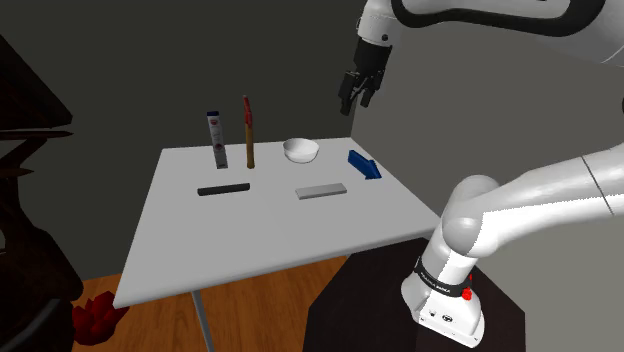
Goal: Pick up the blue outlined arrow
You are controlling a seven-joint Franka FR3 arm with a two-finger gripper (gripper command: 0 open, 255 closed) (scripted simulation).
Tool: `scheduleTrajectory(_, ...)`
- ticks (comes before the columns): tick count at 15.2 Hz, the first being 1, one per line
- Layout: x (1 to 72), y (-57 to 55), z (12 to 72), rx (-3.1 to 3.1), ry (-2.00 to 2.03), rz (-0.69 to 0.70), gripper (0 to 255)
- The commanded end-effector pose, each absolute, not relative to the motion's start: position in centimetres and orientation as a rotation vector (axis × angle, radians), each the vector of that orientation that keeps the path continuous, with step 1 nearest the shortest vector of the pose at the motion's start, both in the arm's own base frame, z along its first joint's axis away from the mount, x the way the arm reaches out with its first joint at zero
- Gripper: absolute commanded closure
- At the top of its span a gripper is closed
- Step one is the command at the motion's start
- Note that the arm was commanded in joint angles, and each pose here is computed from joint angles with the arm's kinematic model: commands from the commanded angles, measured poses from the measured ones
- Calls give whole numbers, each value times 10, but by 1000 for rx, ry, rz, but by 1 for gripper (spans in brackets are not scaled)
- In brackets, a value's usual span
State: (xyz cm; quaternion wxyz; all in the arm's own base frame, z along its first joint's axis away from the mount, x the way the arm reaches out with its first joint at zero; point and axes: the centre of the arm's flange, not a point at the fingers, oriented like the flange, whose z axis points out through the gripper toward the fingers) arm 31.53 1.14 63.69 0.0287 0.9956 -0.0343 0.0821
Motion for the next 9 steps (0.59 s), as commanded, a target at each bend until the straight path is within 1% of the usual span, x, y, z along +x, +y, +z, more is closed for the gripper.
scheduleTrajectory(1,315,11,637,3072,-106,253,0)
scheduleTrajectory(9,365,-72,582,3095,-260,161,0)
